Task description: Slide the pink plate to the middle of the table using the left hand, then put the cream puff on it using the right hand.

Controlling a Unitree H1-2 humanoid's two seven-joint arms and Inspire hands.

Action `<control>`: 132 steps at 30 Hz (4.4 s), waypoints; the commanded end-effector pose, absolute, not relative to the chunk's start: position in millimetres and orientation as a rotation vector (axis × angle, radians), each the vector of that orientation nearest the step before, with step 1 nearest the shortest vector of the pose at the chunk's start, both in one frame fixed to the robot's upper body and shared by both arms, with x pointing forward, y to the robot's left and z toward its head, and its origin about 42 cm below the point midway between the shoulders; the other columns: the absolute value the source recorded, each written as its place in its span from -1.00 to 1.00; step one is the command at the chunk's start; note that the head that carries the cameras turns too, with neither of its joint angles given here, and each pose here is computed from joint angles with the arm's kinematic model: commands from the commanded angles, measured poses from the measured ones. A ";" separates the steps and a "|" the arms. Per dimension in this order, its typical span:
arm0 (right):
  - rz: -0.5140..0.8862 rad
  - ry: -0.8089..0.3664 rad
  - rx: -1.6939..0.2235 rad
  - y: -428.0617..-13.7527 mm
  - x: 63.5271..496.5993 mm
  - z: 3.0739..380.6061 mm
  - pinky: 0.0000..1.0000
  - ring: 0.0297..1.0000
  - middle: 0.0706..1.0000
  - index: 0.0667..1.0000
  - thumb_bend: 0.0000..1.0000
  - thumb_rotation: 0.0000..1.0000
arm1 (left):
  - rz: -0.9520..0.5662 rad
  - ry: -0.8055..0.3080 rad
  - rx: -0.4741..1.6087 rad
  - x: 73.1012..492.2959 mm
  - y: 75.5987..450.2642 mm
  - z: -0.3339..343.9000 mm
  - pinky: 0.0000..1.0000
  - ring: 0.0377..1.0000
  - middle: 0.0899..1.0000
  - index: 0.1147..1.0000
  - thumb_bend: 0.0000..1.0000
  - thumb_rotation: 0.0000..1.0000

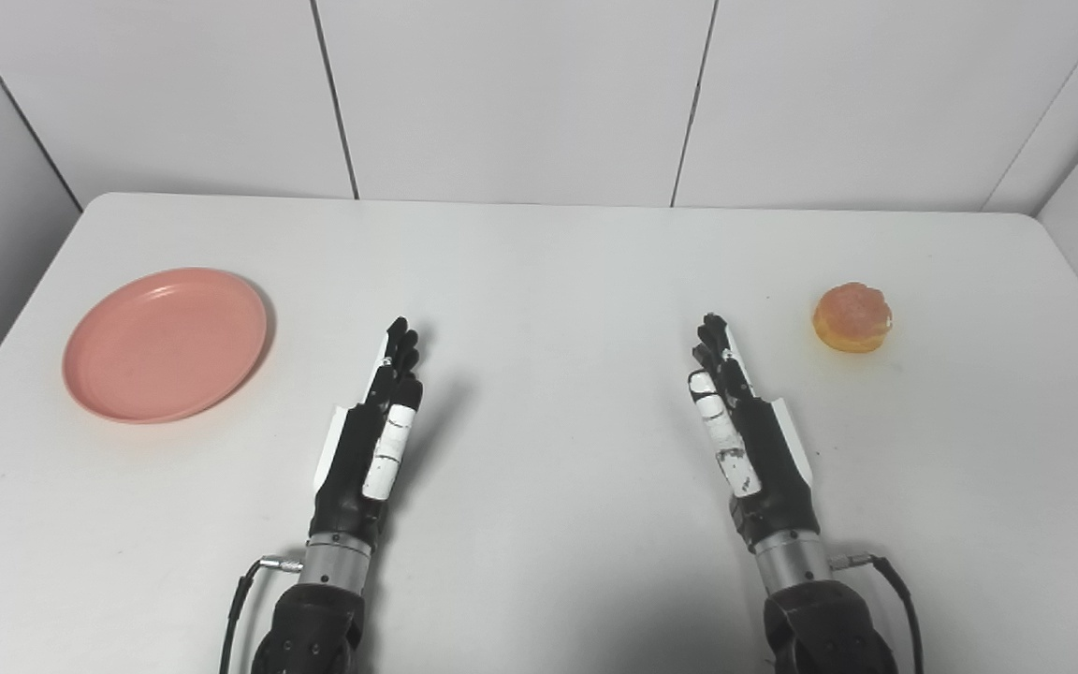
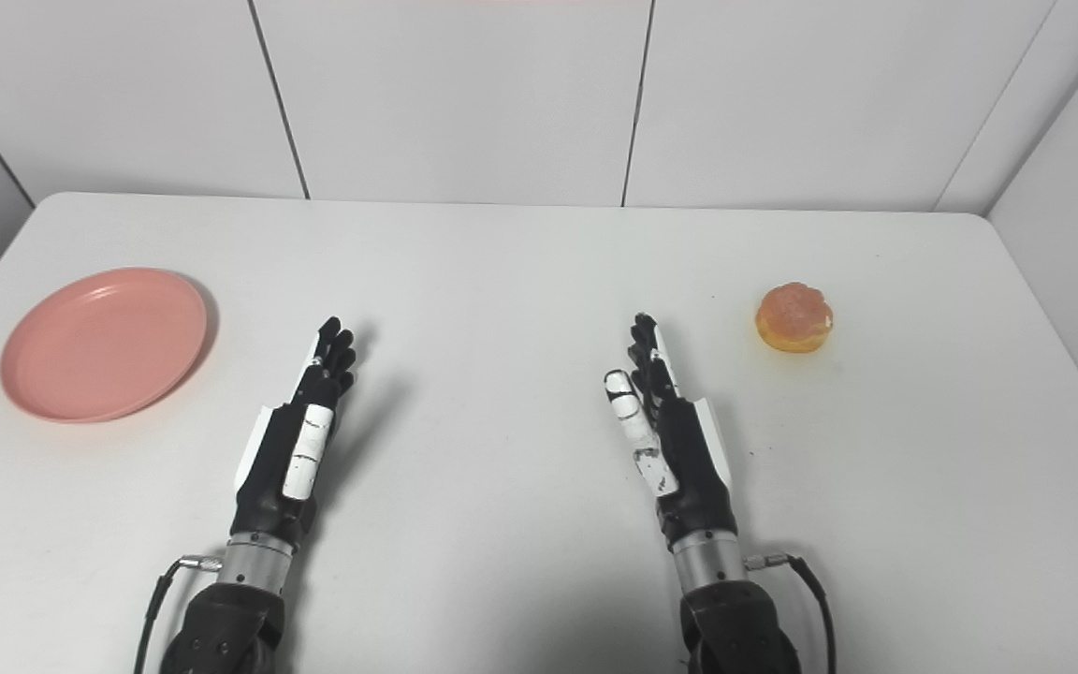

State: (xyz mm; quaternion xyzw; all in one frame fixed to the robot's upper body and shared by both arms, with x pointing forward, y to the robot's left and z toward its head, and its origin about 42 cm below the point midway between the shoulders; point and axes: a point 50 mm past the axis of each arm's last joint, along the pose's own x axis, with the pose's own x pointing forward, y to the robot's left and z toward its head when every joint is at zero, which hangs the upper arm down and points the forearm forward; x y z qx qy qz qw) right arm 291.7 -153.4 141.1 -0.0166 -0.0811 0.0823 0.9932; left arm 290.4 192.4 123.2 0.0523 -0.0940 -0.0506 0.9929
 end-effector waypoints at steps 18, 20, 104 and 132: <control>0.289 -0.168 0.061 -150.9 299.3 154.7 1.00 1.00 1.00 1.00 0.46 0.97 | -0.093 -0.234 0.095 294.4 190.9 130.1 1.00 1.00 1.00 1.00 0.47 1.00; 0.253 -0.167 0.067 -151.2 300.1 153.7 1.00 1.00 1.00 1.00 0.45 0.96 | -0.099 -0.231 0.084 294.2 191.1 129.5 1.00 1.00 1.00 1.00 0.45 1.00; 0.233 -0.205 0.009 -196.8 295.3 119.8 1.00 1.00 1.00 1.00 -0.23 0.99 | 0.529 -0.544 0.074 360.4 343.8 218.0 0.85 0.73 0.69 0.69 0.56 1.00; 0.251 -0.221 -0.023 -200.6 300.7 120.0 1.00 1.00 1.00 1.00 -0.27 0.87 | 0.790 -0.415 0.072 356.1 430.1 180.4 0.98 0.56 0.52 0.53 0.50 1.00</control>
